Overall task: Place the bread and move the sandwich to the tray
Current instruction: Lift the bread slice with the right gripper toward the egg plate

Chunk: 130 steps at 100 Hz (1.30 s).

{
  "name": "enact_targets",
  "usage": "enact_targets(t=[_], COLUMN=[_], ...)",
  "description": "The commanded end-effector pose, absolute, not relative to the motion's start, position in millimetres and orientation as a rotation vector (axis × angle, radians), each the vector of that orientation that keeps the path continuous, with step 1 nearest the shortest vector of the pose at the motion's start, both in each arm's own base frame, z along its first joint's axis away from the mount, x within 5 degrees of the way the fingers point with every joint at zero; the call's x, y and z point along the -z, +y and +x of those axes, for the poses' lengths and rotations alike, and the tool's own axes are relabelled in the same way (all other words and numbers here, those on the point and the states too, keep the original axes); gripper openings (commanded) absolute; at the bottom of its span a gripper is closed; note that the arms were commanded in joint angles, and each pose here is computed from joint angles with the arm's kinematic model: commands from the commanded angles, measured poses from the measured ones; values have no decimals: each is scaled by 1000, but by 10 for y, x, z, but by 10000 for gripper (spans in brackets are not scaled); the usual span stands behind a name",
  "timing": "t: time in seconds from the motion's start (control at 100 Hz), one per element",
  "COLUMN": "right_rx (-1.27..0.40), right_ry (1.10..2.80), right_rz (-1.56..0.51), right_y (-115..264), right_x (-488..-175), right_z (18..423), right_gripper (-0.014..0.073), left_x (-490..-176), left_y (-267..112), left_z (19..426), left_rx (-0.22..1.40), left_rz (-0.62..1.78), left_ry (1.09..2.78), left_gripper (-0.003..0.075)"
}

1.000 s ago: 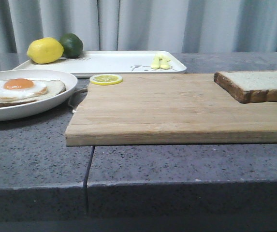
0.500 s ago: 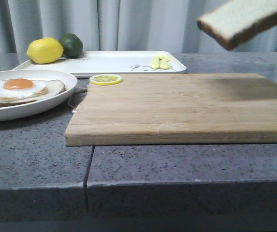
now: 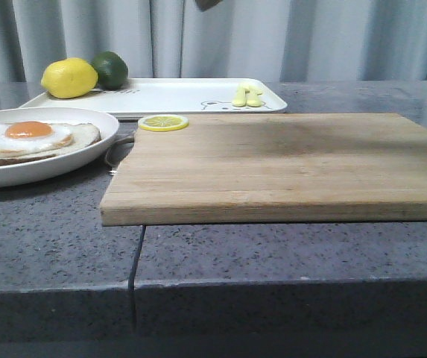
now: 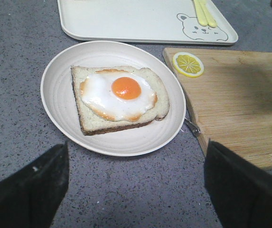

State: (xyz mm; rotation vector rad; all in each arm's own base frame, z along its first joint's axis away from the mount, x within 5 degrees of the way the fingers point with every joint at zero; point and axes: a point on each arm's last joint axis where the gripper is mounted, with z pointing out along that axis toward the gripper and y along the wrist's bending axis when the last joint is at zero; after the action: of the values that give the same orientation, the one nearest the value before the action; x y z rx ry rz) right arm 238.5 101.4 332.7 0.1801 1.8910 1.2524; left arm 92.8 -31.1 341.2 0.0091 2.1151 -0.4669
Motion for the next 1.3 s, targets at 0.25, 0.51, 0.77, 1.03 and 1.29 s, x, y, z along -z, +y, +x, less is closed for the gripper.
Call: enact_targets(t=[0.25,0.51,0.77,1.03,1.29], right_rx=[-1368,-1403,-1430,-1412,-1403], right_ry=[1897,1976,2069,2160,2189], right_rz=[165,180,288,362,375], right_y=[1642,2268,2749,2921,2959], right_x=[-3498,-3447,-3248,-2958,-2846], right_z=[2578,2753,2817,2847,2879], right_gripper=[-109,-109,-109,-109,-109], left_x=[-3563,-3563,-3563,-3563,-3563], left_y=[-312,-312,-312,-312,-312], left_z=[960,960,960,960,960], left_rx=[490,490,490,490,490], left_rz=[-17,-17,-17,-17,-17], left_ry=[2029,2029,2029,2029,2029], left_gripper=[546,546,546,546,546])
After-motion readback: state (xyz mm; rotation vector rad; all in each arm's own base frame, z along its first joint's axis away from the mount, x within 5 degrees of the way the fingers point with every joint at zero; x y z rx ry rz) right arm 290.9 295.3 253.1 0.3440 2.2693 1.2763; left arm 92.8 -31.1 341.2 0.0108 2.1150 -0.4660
